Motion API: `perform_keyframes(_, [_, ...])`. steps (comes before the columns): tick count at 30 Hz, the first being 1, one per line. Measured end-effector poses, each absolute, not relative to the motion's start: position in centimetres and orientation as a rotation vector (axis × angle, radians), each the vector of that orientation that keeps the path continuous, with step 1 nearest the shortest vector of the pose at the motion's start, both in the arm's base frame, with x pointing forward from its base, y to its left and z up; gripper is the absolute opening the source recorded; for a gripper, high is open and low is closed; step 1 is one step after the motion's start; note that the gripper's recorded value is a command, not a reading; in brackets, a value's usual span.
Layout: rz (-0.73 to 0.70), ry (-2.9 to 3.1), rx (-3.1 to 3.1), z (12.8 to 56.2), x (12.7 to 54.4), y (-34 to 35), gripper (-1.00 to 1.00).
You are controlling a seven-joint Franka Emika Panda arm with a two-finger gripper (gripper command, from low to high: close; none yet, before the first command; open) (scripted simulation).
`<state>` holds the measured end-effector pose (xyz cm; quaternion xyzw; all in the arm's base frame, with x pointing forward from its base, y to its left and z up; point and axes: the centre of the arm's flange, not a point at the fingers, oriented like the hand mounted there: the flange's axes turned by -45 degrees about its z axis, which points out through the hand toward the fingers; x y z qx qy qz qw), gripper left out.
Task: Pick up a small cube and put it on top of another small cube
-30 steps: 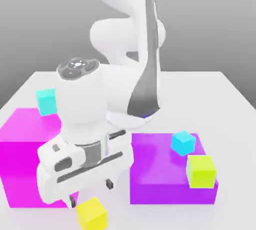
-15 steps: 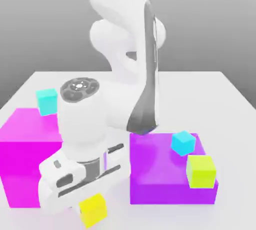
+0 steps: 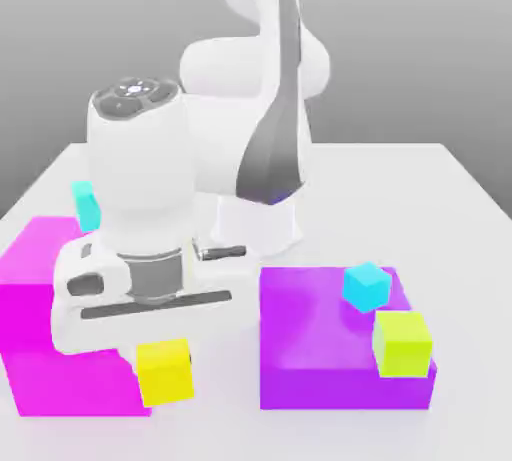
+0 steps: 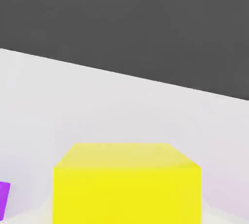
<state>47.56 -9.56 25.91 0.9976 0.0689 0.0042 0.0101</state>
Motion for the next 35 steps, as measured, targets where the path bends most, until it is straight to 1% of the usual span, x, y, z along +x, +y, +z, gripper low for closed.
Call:
perform_keyframes(11, [0.113,-0.211,2.964,32.7,46.3,-9.9,-1.0])
perform_keyframes(12, [0.114,-0.265,2.95,33.6,45.8,-10.7,-1.0])
perform_keyframes(16, [0.065,-0.523,2.924,37.8,41.9,-16.0,-1.0])
perform_keyframes(20, [0.009,-0.789,2.918,41.8,36.4,-20.8,-1.0])
perform_keyframes(23, [-0.013,-0.839,2.956,44.0,32.8,-22.1,-1.0])
perform_keyframes(27, [-0.003,-0.607,3.073,45.3,30.1,-21.0,-1.0])
perform_keyframes(29, [0.0,-0.559,3.093,43.6,29.7,-20.8,-1.0])
perform_keyframes(31, [0.001,-0.547,3.098,40.9,29.6,-20.8,-1.0])
perform_keyframes(32, [0.001,-0.545,3.099,39.9,29.6,-20.7,1.0])
perform_keyframes(35, [0.001,-0.545,3.099,39.9,29.6,-20.7,1.0])
